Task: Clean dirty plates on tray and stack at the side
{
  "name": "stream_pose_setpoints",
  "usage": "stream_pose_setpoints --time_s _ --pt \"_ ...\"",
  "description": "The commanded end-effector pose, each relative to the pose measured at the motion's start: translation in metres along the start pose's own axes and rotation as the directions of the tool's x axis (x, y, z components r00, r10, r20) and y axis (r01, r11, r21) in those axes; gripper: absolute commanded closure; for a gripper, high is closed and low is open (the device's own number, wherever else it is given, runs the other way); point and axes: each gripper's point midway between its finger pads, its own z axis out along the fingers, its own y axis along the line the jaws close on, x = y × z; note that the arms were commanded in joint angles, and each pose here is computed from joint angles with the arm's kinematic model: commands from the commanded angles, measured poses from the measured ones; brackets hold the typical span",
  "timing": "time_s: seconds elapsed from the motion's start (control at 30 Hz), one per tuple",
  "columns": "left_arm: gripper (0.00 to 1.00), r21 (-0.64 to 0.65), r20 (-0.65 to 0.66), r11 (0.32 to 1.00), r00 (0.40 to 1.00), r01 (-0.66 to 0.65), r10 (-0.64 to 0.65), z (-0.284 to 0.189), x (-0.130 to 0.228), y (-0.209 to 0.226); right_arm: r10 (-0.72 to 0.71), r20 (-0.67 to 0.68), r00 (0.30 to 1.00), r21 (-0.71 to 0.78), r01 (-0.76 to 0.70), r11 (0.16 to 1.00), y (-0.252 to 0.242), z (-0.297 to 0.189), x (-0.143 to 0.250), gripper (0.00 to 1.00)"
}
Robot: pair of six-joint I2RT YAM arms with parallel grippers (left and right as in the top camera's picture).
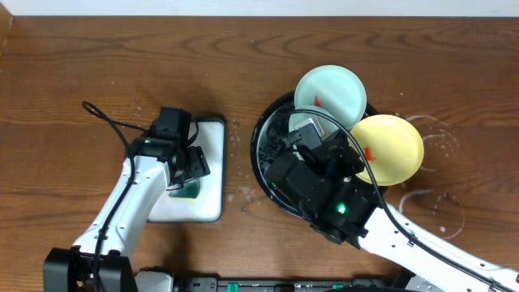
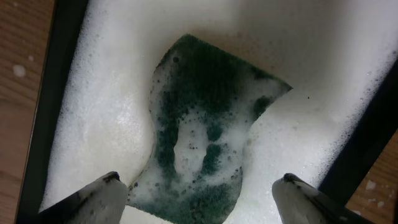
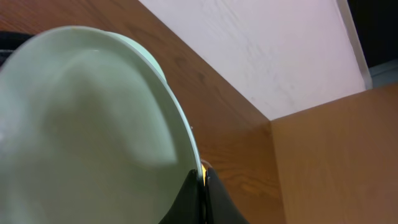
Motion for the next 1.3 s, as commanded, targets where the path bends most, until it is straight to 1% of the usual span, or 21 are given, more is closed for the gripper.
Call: stream_pose_setpoints --time_s 0.0,0.07,0.13,0.17,0.23,0.27,0.33,0.37,0.43,0.47,0.57,0.63,0.73,0.83,0.9,0.93,1.0,1.1,1.17,1.27 --pt "0.18 -0.004 -0.001 1.0 1.0 0.003 -0.003 0.0 0.001 0.002 0.045 0.003 0.999 -0.032 -0.045 0.998 -0.005 0.0 -0.005 0.99" --pt "0.18 -0.004 -0.001 1.0 1.0 0.002 -0.002 0.0 0.001 0.002 0.026 -0.003 1.0 -0.024 -0.026 0.999 -0.006 0.0 -0.003 0.99" --pt "0.18 -0.004 -0.001 1.0 1.0 0.003 -0.003 0.0 0.001 0.002 0.086 -0.007 0.996 0.012 -0.086 0.996 -0.014 0.0 -0.001 0.99" --pt "0.18 -0.004 -0.001 1.0 1.0 0.003 -0.003 0.0 0.001 0.002 0.129 -0.012 0.992 -0.027 -0.13 0.991 -0.007 0.0 -0.001 0.99" --pt "0.18 -0.004 -0.001 1.0 1.0 0.003 -0.003 0.0 0.001 0.002 0.114 -0.021 0.993 -0.066 -0.115 0.991 0.0 0.0 0.001 0.99" --pt "0.18 -0.004 -0.001 1.0 1.0 0.003 -0.003 0.0 0.001 0.002 0.105 -0.03 0.994 -0.049 -0.106 0.993 -0.003 0.001 0.004 0.99" --pt "0.18 -0.004 -0.001 1.0 1.0 0.003 -0.003 0.0 0.001 0.002 0.144 -0.051 0.988 -0.025 -0.145 0.989 -0.009 0.006 0.009 0.99" --pt "0.18 -0.004 -0.001 1.0 1.0 0.003 -0.003 0.0 0.001 0.002 0.181 -0.07 0.981 -0.049 -0.185 0.982 -0.006 0.009 0.011 0.99" --pt "0.18 -0.004 -0.001 1.0 1.0 0.002 -0.002 0.0 0.001 0.002 0.243 -0.144 0.959 -0.175 -0.266 0.948 0.013 0.016 0.018 0.99" --pt "0.18 -0.004 -0.001 1.0 1.0 0.002 -0.002 0.0 0.001 0.002 0.271 -0.181 0.945 -0.208 -0.306 0.929 0.018 0.018 0.022 0.99" --pt "0.18 -0.004 -0.001 1.0 1.0 0.002 -0.002 0.0 0.001 0.002 0.436 -0.346 0.83 -0.212 -0.522 0.826 0.022 0.032 0.043 0.99" --pt "0.18 -0.004 -0.001 1.0 1.0 0.003 -0.003 0.0 0.001 0.002 0.498 -0.436 0.75 -0.234 -0.629 0.741 0.022 0.041 0.051 0.99" --pt "0.18 -0.004 -0.001 1.0 1.0 0.002 -0.002 0.0 0.001 0.002 0.56 -0.533 0.634 -0.272 -0.756 0.596 0.013 0.052 0.056 0.99" --pt "0.18 -0.004 -0.001 1.0 1.0 0.003 -0.003 0.0 0.001 0.002 0.635 -0.586 0.503 -0.248 -0.858 0.45 -0.016 0.063 0.067 0.99" --pt "0.18 -0.004 -0.001 1.0 1.0 0.003 -0.003 0.0 0.001 0.002 0.679 -0.59 0.437 -0.222 -0.896 0.384 -0.041 0.071 0.078 0.99" --pt "0.18 -0.004 -0.001 1.0 1.0 0.003 -0.003 0.0 0.001 0.002 0.712 -0.586 0.386 -0.186 -0.92 0.345 -0.058 0.077 0.088 0.99" --pt "0.18 -0.004 -0.001 1.0 1.0 0.002 -0.002 0.0 0.001 0.002 0.76 -0.574 0.304 -0.114 -0.949 0.294 -0.082 0.087 0.108 0.99" --pt "0.18 -0.004 -0.001 1.0 1.0 0.002 -0.002 0.0 0.001 0.002 0.831 -0.529 0.169 0.045 -0.973 0.227 -0.12 0.102 0.151 0.99" --pt "0.18 -0.004 -0.001 1.0 1.0 0.002 -0.002 0.0 0.001 0.002 0.868 -0.491 0.07 0.153 -0.974 0.166 -0.141 0.108 0.181 0.99" --pt "0.18 -0.004 -0.001 1.0 1.0 0.002 -0.002 0.0 0.001 0.002 0.9 -0.432 -0.056 0.285 -0.955 0.077 -0.164 0.114 0.222 0.99"
